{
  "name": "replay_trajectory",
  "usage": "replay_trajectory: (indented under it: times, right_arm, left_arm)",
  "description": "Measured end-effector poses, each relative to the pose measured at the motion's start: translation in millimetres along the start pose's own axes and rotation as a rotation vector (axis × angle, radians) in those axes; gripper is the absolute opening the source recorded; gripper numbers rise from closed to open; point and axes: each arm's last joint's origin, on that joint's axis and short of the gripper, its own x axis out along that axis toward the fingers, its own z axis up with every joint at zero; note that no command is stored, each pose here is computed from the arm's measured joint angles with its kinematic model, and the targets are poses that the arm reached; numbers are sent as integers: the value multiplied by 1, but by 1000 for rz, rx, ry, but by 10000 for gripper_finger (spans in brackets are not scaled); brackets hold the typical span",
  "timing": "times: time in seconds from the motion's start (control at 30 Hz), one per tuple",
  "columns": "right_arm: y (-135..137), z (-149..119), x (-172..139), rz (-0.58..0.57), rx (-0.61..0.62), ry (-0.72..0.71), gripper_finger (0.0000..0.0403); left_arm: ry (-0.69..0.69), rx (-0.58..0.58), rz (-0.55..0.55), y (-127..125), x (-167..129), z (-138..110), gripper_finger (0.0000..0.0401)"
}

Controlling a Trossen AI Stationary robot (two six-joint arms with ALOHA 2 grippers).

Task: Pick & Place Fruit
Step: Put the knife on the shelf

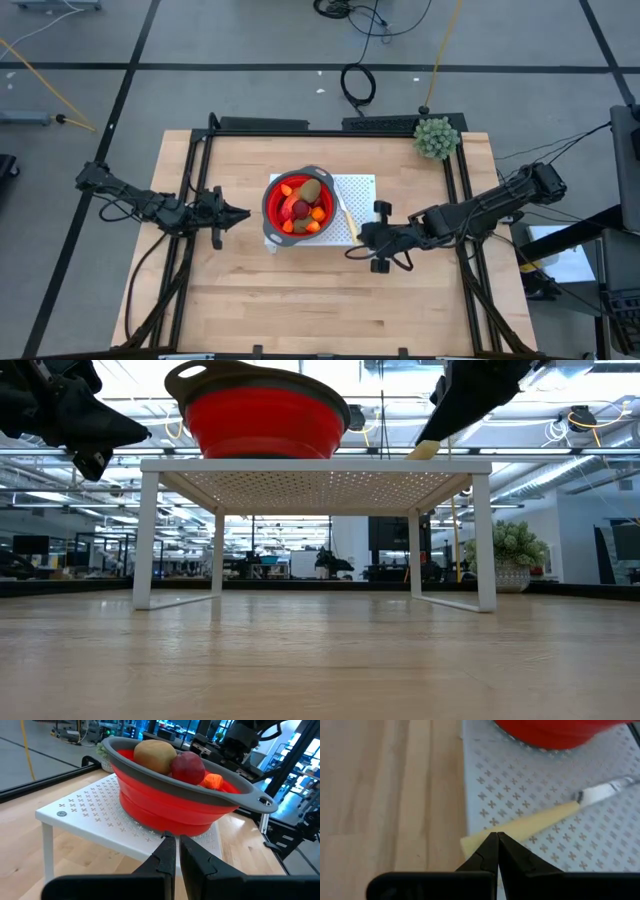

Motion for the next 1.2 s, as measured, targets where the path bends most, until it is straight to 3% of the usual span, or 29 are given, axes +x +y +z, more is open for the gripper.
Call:
replay_trajectory:
  times: [0.4,0.8,0.97,1.2]
  right_arm:
    - [-2,9,1,-23,-74,-83,0]
    - [-46,13,12,-103,-156,-30,0]
    - [-66,15,18,20,-164,-13,0]
    - [-69,19,19,65,-155,-54,0]
  left_arm:
    - [-3,0,7,0,0,0,21]
    - [-3,-6,8,0,0,0,21]
    - [-3,-6,8,0,0,0,21]
    - [-3,8,8,0,0,0,21]
